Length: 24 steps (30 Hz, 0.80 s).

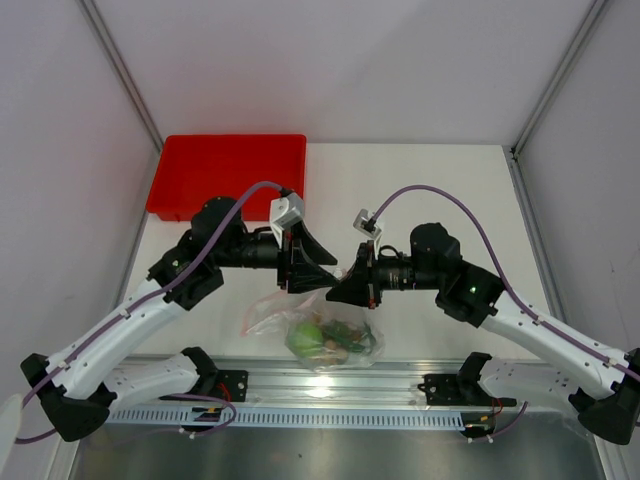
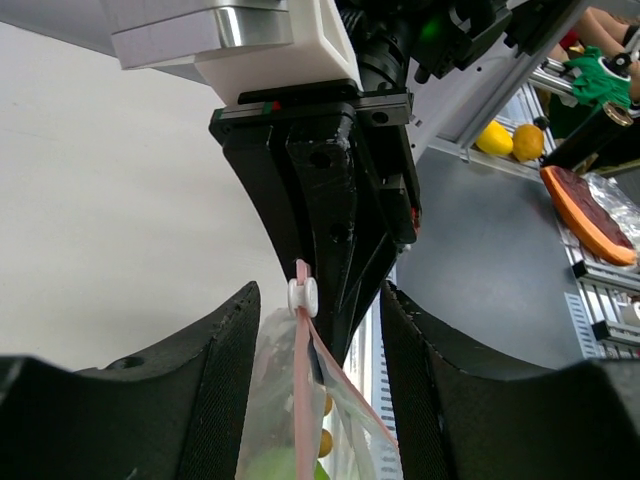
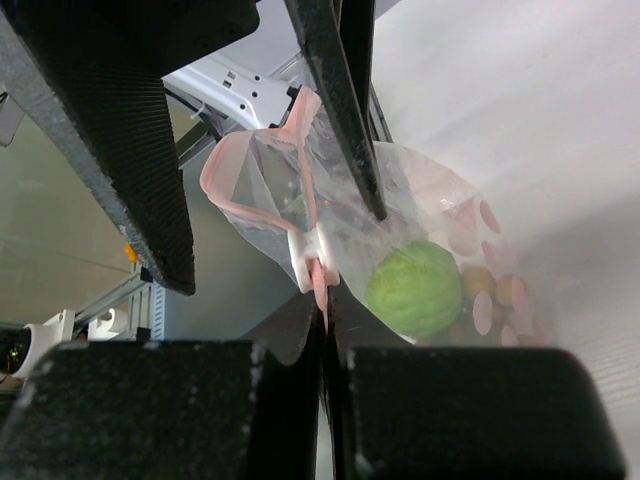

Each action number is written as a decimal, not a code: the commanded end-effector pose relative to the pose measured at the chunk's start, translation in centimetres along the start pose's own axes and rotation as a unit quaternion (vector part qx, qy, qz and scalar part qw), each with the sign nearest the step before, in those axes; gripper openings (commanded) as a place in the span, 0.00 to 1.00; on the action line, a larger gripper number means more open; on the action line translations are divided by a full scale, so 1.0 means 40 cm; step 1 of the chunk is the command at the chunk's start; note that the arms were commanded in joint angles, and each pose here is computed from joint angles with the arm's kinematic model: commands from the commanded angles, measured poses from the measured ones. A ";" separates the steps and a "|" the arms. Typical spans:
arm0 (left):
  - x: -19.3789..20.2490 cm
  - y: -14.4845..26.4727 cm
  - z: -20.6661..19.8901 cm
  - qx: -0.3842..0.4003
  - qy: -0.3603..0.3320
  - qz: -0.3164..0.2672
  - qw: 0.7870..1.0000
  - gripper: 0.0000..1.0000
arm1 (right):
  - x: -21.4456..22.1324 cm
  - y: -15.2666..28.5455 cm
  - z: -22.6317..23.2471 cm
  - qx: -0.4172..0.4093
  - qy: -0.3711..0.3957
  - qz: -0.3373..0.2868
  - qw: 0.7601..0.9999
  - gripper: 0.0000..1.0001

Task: Place the food in the zip-top bag and seal the zipper
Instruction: Zip the zipper food storage bag at the center of the board.

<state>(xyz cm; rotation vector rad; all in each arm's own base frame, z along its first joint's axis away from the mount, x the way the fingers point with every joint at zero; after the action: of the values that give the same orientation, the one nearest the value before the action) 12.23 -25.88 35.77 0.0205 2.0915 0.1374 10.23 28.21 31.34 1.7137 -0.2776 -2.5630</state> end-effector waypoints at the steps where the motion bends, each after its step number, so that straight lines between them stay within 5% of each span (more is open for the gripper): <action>1: -0.026 -0.003 -0.036 0.035 0.000 0.003 0.999 0.54 | -0.047 0.016 0.030 -0.010 0.027 -0.026 0.999 0.00; 10: -0.021 -0.016 -0.021 0.030 0.013 0.015 0.999 0.43 | -0.047 0.018 0.032 -0.006 0.026 -0.027 0.999 0.00; 14: -0.022 -0.015 -0.022 0.029 0.014 0.014 0.999 0.22 | -0.049 0.015 0.029 -0.001 0.022 -0.030 0.999 0.00; 16: -0.022 -0.014 -0.019 0.024 0.016 0.013 1.000 0.01 | -0.049 0.014 0.028 0.006 0.019 -0.034 0.999 0.00; 24: -0.021 -0.007 -0.024 0.017 0.032 0.018 0.999 0.01 | -0.064 0.023 -0.016 0.101 -0.017 -0.101 0.990 0.00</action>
<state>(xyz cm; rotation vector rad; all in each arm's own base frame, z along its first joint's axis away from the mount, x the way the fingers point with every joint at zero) 12.31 -26.61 35.32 0.0866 2.1568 0.1496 10.45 27.99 31.69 1.7507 -0.3739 -2.6653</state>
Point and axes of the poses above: each gripper's point midway between its finger pads, its own y axis back along the fingers, its own z axis along the line the jaws close on, x = y × z, the point moved 4 cm from there along y, back along the fingers, and after that the axes turned 12 degrees about y, right-handed, at the moved point
